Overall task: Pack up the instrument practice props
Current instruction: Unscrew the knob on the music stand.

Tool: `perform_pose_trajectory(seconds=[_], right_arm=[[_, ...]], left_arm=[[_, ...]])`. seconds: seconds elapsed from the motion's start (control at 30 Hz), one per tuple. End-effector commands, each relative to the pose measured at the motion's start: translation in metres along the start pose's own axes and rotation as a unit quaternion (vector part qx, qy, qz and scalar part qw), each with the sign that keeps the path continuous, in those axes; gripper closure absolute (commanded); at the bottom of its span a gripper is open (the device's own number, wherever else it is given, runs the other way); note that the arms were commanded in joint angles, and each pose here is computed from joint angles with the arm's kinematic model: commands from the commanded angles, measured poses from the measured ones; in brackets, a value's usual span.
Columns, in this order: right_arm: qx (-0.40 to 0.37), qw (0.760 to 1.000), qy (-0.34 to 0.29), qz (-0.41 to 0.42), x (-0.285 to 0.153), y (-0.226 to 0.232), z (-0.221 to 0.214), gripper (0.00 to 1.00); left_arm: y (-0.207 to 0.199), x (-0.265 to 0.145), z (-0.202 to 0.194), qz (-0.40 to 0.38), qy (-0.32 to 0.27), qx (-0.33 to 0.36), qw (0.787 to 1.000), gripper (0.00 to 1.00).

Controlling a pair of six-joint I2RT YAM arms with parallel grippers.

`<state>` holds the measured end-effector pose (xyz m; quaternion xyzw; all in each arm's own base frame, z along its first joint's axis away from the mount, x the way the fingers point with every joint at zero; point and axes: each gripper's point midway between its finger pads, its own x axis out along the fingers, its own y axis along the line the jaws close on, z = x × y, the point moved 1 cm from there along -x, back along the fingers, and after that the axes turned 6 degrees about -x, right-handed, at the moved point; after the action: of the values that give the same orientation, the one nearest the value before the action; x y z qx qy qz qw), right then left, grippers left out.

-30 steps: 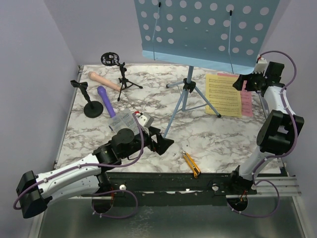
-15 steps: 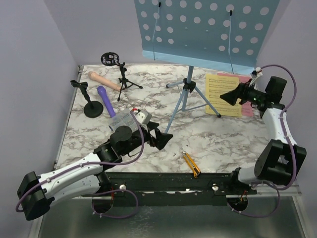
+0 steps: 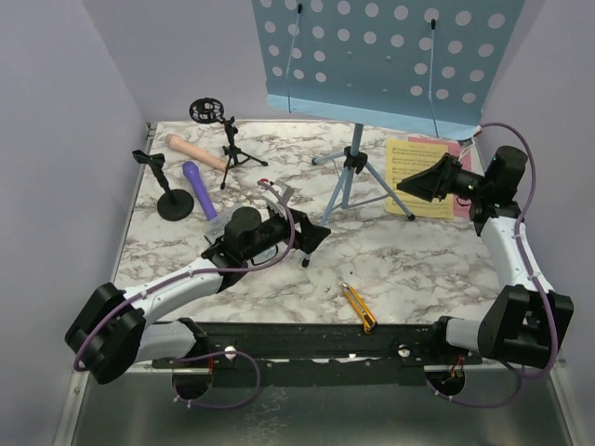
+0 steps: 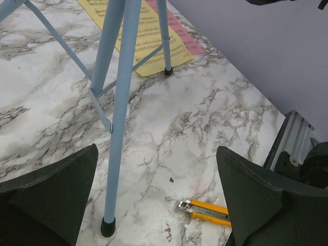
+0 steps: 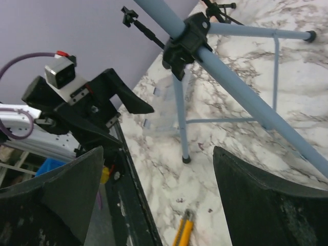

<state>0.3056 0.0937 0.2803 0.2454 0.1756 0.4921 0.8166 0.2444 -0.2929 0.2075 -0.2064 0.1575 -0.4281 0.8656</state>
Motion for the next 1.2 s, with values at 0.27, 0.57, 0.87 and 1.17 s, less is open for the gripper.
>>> perform_pose_trajectory(seconds=[0.27, 0.57, 0.87, 1.17], right_arm=[[0.097, 0.988, 0.007, -0.123, 0.074, -0.011, 0.013, 0.21], [0.059, 0.995, -0.027, -0.074, 0.099, -0.001, -0.007, 0.24], [-0.034, 0.994, -0.064, -0.084, 0.112, -0.011, -0.004, 0.36], [-0.077, 0.992, -0.053, -0.088, 0.124, -0.001, 0.009, 0.52]], left_arm=[[0.010, 0.039, 0.035, -0.048, -0.027, -0.042, 0.998, 0.01], [0.022, 0.055, 0.029, -0.046, -0.019, -0.083, 0.995, 0.02], [0.025, 0.060, 0.029, -0.045, -0.016, -0.106, 0.993, 0.05], [0.035, 0.065, 0.025, -0.024, -0.016, -0.141, 0.990, 0.13]])
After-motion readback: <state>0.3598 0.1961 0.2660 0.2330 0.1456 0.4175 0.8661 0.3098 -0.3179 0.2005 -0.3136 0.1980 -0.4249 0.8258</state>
